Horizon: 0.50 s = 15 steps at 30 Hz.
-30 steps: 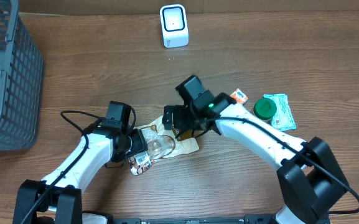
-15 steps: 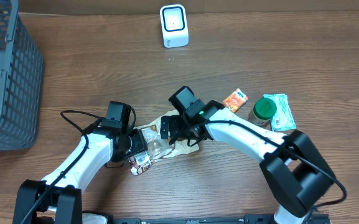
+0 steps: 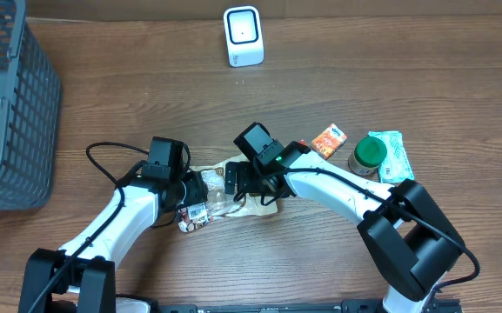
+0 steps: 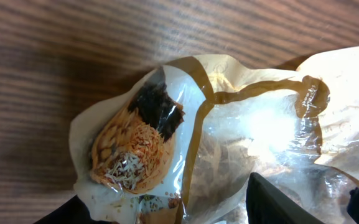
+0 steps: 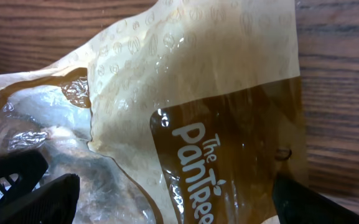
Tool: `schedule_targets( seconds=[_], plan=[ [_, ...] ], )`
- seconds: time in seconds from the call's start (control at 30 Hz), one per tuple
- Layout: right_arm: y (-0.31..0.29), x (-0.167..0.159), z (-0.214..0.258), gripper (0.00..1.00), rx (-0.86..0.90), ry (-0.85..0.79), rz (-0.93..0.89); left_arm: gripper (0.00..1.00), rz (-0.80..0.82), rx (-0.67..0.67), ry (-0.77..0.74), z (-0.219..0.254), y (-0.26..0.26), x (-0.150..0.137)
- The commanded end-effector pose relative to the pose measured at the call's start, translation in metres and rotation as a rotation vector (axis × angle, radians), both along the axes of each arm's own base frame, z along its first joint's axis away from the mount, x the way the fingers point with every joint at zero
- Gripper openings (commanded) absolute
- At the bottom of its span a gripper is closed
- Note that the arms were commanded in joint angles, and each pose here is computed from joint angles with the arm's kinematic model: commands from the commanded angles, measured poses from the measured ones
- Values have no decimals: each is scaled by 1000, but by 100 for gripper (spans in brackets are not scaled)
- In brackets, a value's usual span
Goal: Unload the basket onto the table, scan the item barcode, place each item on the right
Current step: 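Grasp the snack bag's brown label edge with the right gripper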
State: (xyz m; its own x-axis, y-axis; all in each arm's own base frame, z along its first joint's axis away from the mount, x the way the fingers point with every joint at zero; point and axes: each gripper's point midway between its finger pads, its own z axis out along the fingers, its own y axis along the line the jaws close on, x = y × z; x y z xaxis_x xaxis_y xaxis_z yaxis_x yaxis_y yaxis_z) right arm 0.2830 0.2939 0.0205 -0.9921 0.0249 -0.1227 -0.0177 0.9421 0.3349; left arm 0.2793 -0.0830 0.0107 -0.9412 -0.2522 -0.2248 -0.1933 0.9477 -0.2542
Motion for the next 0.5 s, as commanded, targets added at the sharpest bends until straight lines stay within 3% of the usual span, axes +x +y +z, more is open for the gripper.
schedule_targets(
  seconds=[0.0, 0.47],
  plan=[
    [-7, 6, -5, 100, -24, -12, -33, 56, -41, 7, -32, 4, -4, 9],
    [-2, 25, 29, 100, -14, -94, -3, 56, -49, 8, -47, 6, -4, 13]
  ],
)
